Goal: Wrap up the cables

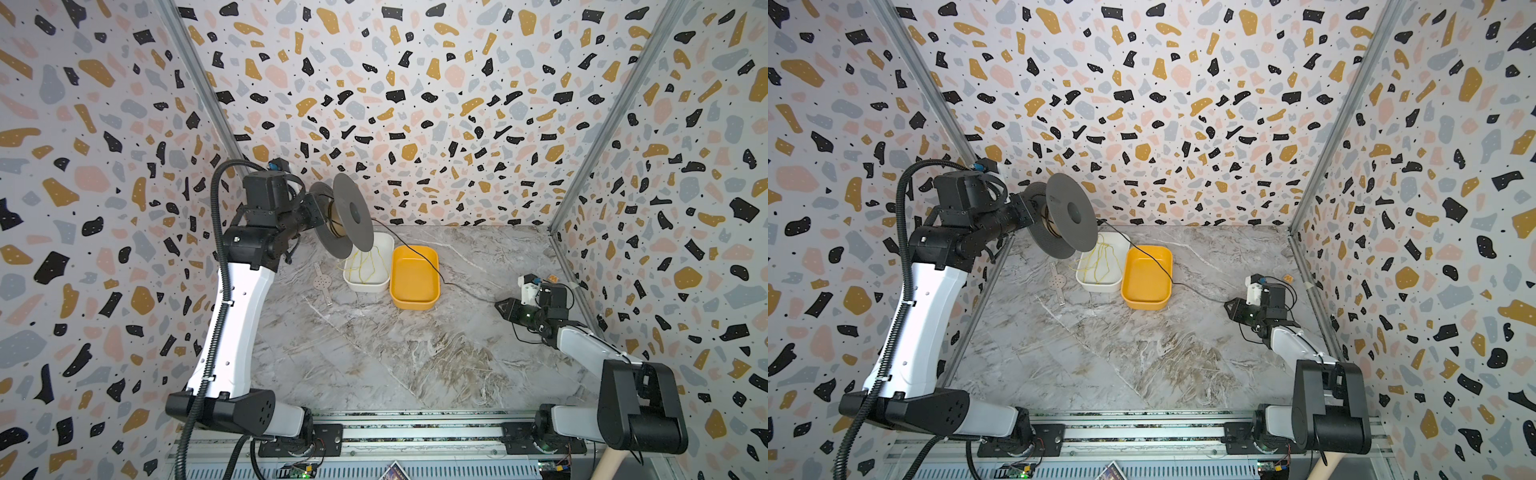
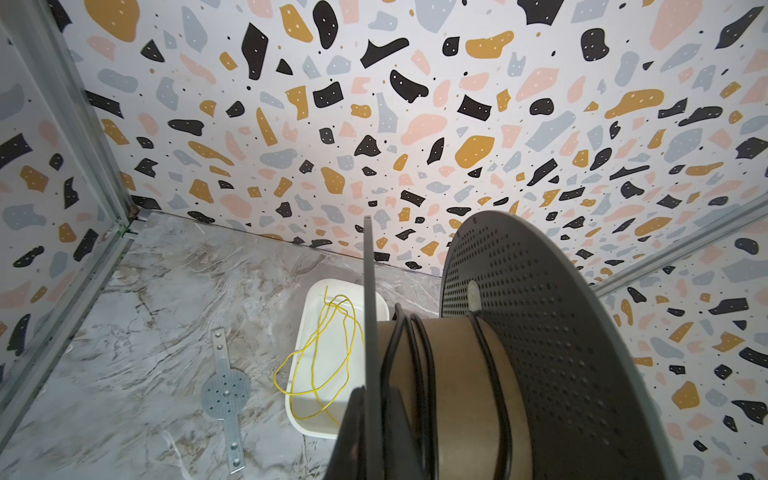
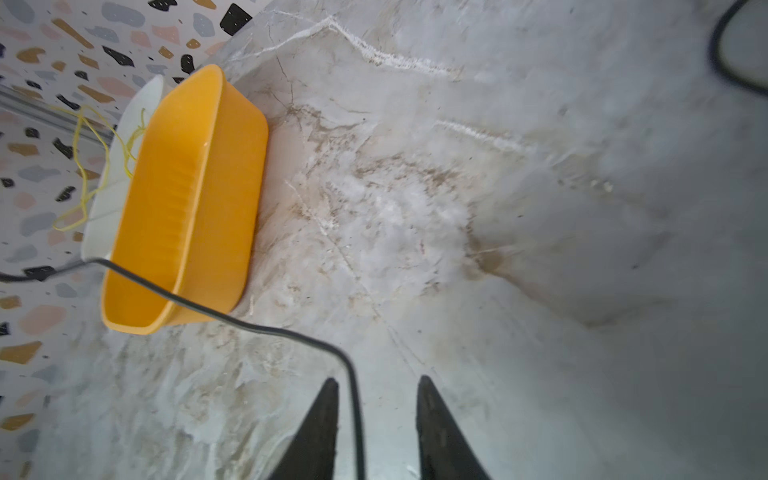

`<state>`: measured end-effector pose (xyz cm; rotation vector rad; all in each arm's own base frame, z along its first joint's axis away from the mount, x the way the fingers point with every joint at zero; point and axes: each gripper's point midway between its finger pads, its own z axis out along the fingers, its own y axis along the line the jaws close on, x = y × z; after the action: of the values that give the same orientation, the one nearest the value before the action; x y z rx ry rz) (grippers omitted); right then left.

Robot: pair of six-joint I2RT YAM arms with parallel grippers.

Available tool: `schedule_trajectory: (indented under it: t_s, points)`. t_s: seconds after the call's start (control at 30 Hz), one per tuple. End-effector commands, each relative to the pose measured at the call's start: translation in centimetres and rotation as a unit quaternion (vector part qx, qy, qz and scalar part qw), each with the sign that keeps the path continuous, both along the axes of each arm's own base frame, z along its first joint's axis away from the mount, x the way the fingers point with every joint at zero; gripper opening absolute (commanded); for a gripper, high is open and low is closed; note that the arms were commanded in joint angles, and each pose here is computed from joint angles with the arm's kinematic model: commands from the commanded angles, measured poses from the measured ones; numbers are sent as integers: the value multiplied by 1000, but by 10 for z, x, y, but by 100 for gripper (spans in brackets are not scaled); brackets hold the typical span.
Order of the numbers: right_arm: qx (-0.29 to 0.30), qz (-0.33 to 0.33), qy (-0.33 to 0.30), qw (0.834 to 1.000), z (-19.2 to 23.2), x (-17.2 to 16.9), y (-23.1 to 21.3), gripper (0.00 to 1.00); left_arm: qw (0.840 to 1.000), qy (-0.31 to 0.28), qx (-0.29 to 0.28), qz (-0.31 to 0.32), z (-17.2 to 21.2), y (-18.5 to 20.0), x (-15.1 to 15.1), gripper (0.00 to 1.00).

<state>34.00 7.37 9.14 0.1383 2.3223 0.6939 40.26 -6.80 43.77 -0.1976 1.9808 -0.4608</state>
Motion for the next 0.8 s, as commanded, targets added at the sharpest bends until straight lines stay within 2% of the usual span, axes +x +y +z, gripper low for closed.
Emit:
schedule_trajectory:
  t_s: [0.0, 0.07, 0.23, 0.37, 0.53, 0.6, 0.7, 0.77]
  points:
    - [-38, 3, -43, 998, 28, 8, 2, 46, 994, -103, -25, -35, 61, -10, -14, 0]
    - [-47, 3, -57, 997, 38, 9, 4, 56, 993, -108, -25, -37, 62, -10, -19, 0]
    - [-65, 16, -86, 994, 61, 13, 15, 66, 990, -111, -47, -75, 67, -24, -28, 0]
    - [-67, 74, -134, 986, 81, 14, 48, 75, 987, -117, -61, -93, 68, -30, -35, 0]
    - [-57, 159, -200, 965, 109, 11, 104, 78, 987, -119, -59, -95, 67, -30, -42, 0]
    - [-37, 210, -223, 951, 118, 6, 132, 78, 986, -121, -61, -97, 68, -30, -43, 0]
    - [-11, 256, -231, 939, 121, 2, 158, 78, 985, -123, -64, -101, 69, -32, -44, 0]
    - [4, 261, -236, 936, 122, 4, 166, 78, 985, -123, -65, -102, 69, -32, -45, 0]
